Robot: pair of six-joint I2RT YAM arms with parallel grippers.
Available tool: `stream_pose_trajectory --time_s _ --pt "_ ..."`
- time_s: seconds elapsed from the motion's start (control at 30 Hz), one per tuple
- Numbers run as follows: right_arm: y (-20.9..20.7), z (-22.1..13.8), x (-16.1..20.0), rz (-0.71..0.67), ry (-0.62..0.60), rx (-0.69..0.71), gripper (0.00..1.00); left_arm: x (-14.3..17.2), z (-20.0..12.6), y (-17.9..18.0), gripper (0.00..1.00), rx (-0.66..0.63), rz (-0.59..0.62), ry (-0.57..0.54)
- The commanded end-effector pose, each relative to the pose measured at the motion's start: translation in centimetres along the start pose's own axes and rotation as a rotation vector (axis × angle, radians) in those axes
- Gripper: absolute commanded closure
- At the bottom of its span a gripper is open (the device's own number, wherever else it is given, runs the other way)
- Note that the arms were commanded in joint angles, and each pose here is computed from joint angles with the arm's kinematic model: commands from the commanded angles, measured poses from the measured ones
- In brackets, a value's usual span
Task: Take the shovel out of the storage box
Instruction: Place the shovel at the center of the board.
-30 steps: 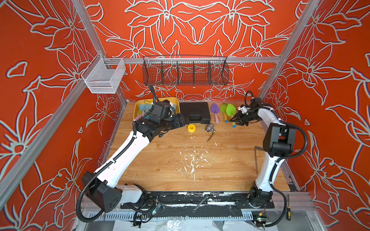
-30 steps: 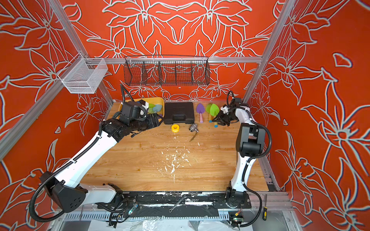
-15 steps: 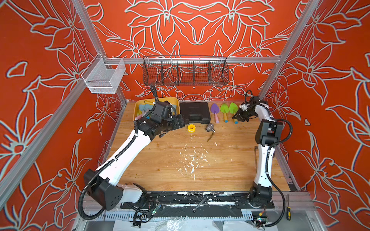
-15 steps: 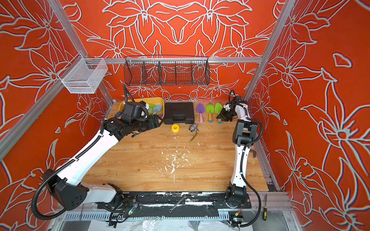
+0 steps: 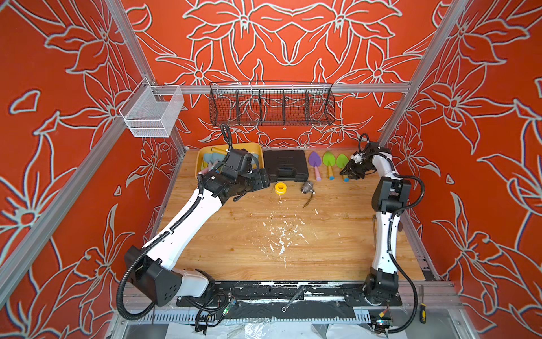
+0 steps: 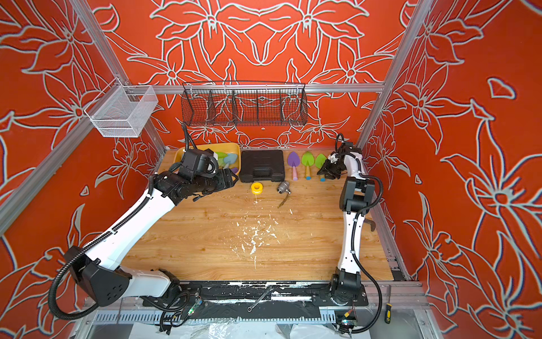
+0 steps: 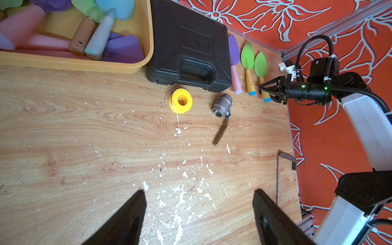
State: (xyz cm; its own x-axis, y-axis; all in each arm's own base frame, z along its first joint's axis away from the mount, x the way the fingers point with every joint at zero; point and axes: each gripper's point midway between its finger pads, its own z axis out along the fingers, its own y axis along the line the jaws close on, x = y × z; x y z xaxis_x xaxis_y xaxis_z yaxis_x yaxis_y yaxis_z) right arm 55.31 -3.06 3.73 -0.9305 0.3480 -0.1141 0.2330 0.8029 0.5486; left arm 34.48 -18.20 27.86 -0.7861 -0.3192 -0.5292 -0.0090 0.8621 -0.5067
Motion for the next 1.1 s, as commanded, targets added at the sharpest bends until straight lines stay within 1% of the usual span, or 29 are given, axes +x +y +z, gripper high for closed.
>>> stream_pose_trajectory --time_s 0.0,0.07,0.27,0.37,0.5,0.57,0.63,0.83,1.07 --pt "-2.0 0.4 0.9 0.014 0.043 0.081 0.57 -0.2 0.0 -0.1 0.2 -0.013 0.009 0.003" --pt "-2.3 0.1 1.0 0.007 0.042 0.11 0.52 -0.1 0.2 0.0 0.2 -0.014 0.006 0.004" --pt "-2.5 -1.0 1.0 -0.011 0.032 0.155 0.51 0.0 0.2 0.0 0.21 -0.013 -0.001 0.002" --pt "-2.6 -1.2 1.5 -0.019 0.044 0.186 0.54 -0.1 0.2 0.2 0.21 -0.019 0.001 -0.002" --pt "-3.1 -1.3 2.1 -0.047 0.062 0.265 0.6 0.0 0.3 0.2 0.21 -0.016 0.006 -0.003" --pt "-2.8 -1.5 2.0 -0.063 0.055 0.286 0.61 0.0 0.3 0.2 0.21 -0.015 0.007 -0.004" --pt "-2.5 -1.5 1.9 -0.089 0.051 0.312 0.64 -0.1 0.2 0.1 0.21 -0.011 0.007 -0.007" --pt "-2.0 -0.6 1.6 -0.121 0.045 0.338 0.74 0.0 0.3 0.3 0.22 -0.012 0.007 -0.01" --pt "-1.9 -0.3 0.6 -0.156 0.016 0.363 0.81 -0.1 0.4 0.3 0.22 -0.011 0.01 -0.013"
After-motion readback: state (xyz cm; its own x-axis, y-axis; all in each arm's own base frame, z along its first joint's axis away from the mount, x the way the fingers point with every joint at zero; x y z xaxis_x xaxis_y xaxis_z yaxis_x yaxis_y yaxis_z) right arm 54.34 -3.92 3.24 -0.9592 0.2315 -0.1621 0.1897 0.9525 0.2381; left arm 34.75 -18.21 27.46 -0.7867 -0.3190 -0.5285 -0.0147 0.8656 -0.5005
